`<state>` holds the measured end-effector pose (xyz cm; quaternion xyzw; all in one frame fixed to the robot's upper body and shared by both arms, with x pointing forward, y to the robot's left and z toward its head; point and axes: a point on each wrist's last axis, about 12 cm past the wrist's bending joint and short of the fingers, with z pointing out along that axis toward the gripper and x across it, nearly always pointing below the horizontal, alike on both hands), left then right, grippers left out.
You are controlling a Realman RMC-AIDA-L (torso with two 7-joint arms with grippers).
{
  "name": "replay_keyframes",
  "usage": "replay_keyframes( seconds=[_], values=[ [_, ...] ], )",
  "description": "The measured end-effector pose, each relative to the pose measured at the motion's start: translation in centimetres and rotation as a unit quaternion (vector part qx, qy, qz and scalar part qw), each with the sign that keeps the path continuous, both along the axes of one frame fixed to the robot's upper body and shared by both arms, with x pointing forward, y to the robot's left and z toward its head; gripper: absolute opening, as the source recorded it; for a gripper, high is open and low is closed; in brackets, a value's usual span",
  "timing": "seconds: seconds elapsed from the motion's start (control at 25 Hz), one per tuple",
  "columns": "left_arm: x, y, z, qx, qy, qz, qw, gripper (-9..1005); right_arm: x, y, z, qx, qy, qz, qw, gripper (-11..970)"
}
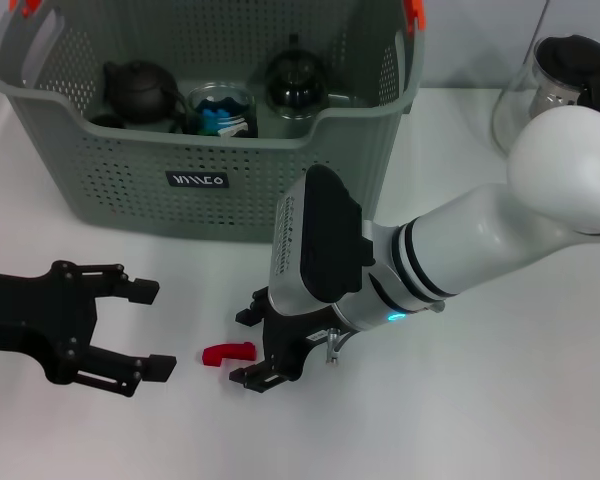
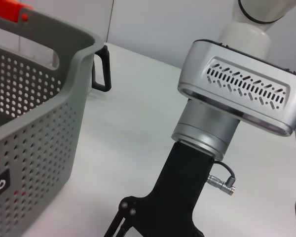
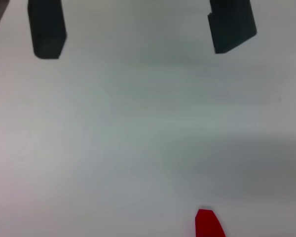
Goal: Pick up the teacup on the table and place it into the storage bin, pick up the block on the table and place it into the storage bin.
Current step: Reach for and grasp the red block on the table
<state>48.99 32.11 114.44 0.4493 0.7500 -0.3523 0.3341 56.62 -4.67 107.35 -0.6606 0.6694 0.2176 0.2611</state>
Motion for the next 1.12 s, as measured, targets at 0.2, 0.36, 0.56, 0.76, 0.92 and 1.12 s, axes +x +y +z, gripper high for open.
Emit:
replay_keyframes(
  seconds=[0.2, 0.36, 0.56, 0.76, 0.92, 1.12],
  values=[
    [0.05, -0.07, -0.03, 0.000, 0.000, 0.000, 1.000, 952, 0.00, -0.04, -0.15, 0.001, 0.001, -0.005, 1.000, 693],
    [0.03, -0.06, -0.09, 0.000, 0.001, 0.001, 1.000, 952, 0.01, -0.15, -0.37, 0.001, 0.002, -0.011, 1.000, 617],
    [0.01, -0.03, -0.12, 0.000, 0.001, 0.002, 1.000, 952, -0.23, -0.04, -0.62, 0.003, 0.006, -0.013, 1.000, 509],
    [-0.02, 0.00, -0.16, 0.001, 0.002, 0.003, 1.000, 952, -0.27, -0.01, -0.66, 0.003, 0.006, -0.013, 1.000, 416],
    [-0.09, 0.02, -0.30, -0.001, 0.004, 0.004, 1.000, 952, -0.27, -0.02, -0.68, 0.003, 0.006, -0.014, 1.000, 382],
    [-0.09, 0.02, -0.38, -0.002, 0.006, 0.005, 1.000, 952, -0.19, -0.06, -0.73, 0.003, 0.004, -0.018, 1.000, 351]
  ],
)
